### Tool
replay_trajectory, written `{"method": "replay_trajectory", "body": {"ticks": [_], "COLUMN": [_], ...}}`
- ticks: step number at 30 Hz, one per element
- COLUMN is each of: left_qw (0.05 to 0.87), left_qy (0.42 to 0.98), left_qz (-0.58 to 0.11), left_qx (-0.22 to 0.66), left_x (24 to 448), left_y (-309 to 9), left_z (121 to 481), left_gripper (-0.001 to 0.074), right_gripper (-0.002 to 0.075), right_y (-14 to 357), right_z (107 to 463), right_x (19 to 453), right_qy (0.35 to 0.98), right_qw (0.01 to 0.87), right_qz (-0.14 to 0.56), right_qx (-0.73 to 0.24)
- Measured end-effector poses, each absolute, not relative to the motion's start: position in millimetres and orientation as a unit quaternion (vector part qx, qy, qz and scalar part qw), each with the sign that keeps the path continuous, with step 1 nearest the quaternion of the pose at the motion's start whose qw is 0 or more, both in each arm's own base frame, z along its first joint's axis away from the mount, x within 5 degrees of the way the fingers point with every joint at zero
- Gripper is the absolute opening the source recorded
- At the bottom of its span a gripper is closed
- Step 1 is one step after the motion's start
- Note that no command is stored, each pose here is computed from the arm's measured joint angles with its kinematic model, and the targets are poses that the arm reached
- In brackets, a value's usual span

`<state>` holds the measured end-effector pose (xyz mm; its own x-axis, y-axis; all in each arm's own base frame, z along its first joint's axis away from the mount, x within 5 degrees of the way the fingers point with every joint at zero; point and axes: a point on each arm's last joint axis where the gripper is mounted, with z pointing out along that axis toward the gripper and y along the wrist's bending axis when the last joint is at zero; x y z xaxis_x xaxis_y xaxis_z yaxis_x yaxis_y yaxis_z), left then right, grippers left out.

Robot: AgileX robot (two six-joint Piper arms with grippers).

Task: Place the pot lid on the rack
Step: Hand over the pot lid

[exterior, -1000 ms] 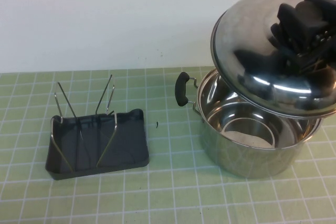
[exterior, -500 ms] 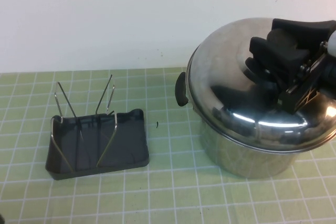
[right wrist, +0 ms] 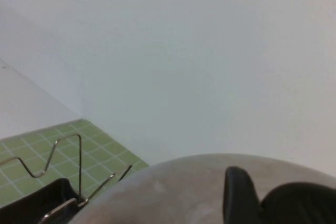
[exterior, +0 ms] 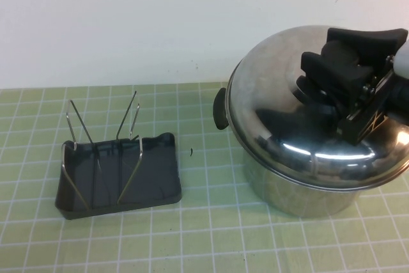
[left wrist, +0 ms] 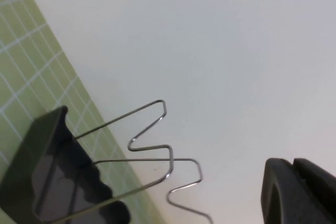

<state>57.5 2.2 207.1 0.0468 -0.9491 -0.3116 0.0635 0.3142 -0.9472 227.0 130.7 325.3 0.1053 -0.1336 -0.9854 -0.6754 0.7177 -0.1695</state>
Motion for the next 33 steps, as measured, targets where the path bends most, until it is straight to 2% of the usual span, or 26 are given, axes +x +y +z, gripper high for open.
{"method": "replay_trajectory", "body": {"ticks": [9,14,17,22,26,29,30,33], "left_qw": [0.609,0.549,0.534,0.541,0.502,0.464,0.455,0.436], "left_qy": [0.616,0.666,0.703,0.707,0.719,0.723,0.724,0.734], "left_qz": [-0.376,-0.400,-0.415,-0.451,-0.480,-0.512,-0.519,-0.521], "left_qx": [-0.329,-0.308,-0.219,-0.065,-0.015,-0.001,0.002,0.002], "left_x": [58,60,59,64,84,101,109,130], "left_y": [-6,-18,-32,-52,-62,-67,-69,-70], "left_z": [203,198,225,286,306,310,309,307], "left_gripper": [-0.0002,-0.0002,-0.0002,-0.0001,0.0003,0.0062,0.0102,0.0288], "right_gripper": [0.0337,0.0337,0.0337,0.0337,0.0337,0.0337,0.0337,0.0337], "right_y": [127,127,127,129,131,133,133,135], "right_z": [320,320,320,322,326,329,330,332], "right_x": [230,230,230,229,227,225,224,223], "right_qy": [0.661,0.662,0.661,0.650,0.634,0.617,0.612,0.601], "right_qw": [0.659,0.658,0.659,0.665,0.675,0.684,0.686,0.692], "right_qz": [0.173,0.172,0.172,0.182,0.197,0.211,0.215,0.225], "right_qx": [-0.315,-0.315,-0.316,-0.319,-0.323,-0.327,-0.328,-0.331]}}
